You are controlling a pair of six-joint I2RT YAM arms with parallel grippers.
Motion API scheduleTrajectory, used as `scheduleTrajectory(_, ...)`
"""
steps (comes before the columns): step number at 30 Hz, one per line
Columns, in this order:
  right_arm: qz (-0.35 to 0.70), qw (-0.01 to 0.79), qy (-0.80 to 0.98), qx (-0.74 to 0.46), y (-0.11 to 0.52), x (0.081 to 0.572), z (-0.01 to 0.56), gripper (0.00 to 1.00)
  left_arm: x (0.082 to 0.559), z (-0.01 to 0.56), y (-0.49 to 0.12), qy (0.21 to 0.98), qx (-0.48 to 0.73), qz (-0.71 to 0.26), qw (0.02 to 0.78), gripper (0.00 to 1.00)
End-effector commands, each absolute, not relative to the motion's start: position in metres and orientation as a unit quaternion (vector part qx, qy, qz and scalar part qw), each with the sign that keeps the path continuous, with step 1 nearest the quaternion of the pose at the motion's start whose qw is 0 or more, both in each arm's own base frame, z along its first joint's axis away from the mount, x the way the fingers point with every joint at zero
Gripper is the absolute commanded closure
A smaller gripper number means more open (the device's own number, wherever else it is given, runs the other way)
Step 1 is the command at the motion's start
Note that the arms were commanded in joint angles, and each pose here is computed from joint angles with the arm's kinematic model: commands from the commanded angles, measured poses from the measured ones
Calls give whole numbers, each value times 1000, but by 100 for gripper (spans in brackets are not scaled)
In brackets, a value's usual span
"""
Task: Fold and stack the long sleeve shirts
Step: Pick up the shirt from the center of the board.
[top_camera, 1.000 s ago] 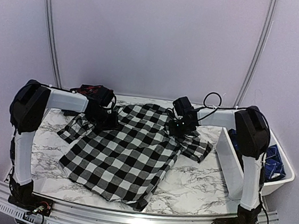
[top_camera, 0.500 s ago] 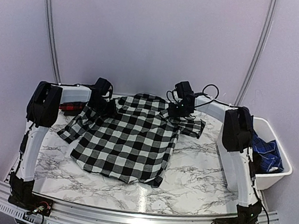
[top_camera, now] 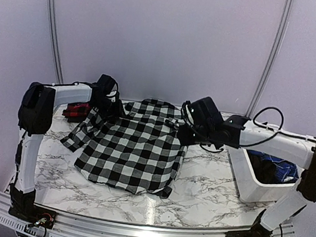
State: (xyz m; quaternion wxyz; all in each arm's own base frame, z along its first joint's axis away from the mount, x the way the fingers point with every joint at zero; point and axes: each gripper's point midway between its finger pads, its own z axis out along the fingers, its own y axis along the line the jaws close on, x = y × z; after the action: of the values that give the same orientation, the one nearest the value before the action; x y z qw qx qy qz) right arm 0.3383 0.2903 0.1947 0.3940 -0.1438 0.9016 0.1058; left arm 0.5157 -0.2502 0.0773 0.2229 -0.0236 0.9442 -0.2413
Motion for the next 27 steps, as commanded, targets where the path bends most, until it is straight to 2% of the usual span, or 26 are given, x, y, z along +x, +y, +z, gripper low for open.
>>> scheduleTrajectory(1, 84, 367, 923, -86, 271, 282, 157, 64, 454, 139, -285, 933, 39, -269, 234, 59)
scheduleTrajectory(6, 70, 340, 937, -36, 237, 238, 122, 67, 359, 145, -337, 930, 117, -266, 226, 57)
scheduleTrajectory(14, 102, 346, 933, -7, 211, 219, 115, 67, 230, 137, -406, 912, 238, -243, 230, 52)
scheduleTrajectory(22, 101, 338, 935, -27, 215, 217, 108, 67, 185, 116, -454, 903, 288, -239, 210, 49)
scheduleTrajectory(27, 110, 340, 934, -27, 220, 219, 107, 67, 183, 96, -467, 906, 298, -215, 210, 49)
